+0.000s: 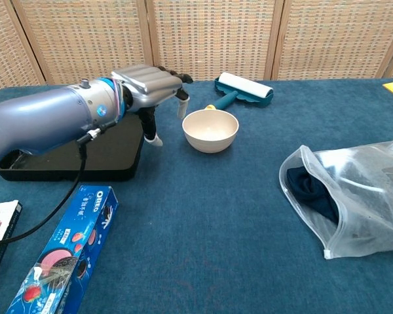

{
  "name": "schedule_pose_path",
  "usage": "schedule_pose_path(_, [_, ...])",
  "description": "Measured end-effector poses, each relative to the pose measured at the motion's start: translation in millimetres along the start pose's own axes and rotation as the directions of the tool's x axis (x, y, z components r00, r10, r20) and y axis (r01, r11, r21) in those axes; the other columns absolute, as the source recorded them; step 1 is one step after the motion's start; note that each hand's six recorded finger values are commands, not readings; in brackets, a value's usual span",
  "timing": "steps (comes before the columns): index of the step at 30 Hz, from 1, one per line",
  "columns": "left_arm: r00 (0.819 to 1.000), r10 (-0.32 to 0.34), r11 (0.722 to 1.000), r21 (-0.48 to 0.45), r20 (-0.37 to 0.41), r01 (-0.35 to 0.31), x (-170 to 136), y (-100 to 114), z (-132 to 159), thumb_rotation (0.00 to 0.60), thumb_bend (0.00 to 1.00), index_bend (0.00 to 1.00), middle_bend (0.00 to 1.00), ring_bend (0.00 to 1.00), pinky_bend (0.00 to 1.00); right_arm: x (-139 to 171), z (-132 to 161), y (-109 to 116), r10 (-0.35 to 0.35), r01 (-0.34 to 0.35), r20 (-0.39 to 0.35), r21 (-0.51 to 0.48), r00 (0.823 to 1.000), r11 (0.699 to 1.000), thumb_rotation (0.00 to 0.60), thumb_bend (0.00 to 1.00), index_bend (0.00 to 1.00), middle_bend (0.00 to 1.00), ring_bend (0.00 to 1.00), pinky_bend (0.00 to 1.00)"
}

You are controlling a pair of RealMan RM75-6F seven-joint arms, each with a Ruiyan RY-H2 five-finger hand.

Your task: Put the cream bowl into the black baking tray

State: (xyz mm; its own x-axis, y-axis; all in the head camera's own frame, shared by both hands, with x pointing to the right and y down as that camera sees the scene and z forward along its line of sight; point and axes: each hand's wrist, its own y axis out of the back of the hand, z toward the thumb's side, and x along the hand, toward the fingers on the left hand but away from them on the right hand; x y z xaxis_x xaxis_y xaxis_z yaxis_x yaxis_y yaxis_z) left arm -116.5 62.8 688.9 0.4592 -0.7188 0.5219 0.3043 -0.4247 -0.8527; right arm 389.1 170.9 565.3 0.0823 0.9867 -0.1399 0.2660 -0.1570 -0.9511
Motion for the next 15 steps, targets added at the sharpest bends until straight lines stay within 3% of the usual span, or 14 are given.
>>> schedule_pose_path(15, [1.0, -0.025, 0.999, 0.034, 0.001, 0.025, 34.7, -16.0, 31.6, 0.6, 0.19, 0.46, 0.0, 0.0, 0.0, -1.9, -5.4, 0.4, 0.008, -0.007, 0.015, -0.015, 1.0, 1.0, 0.6, 0.2, 0.05, 0.0, 0.0, 0.04])
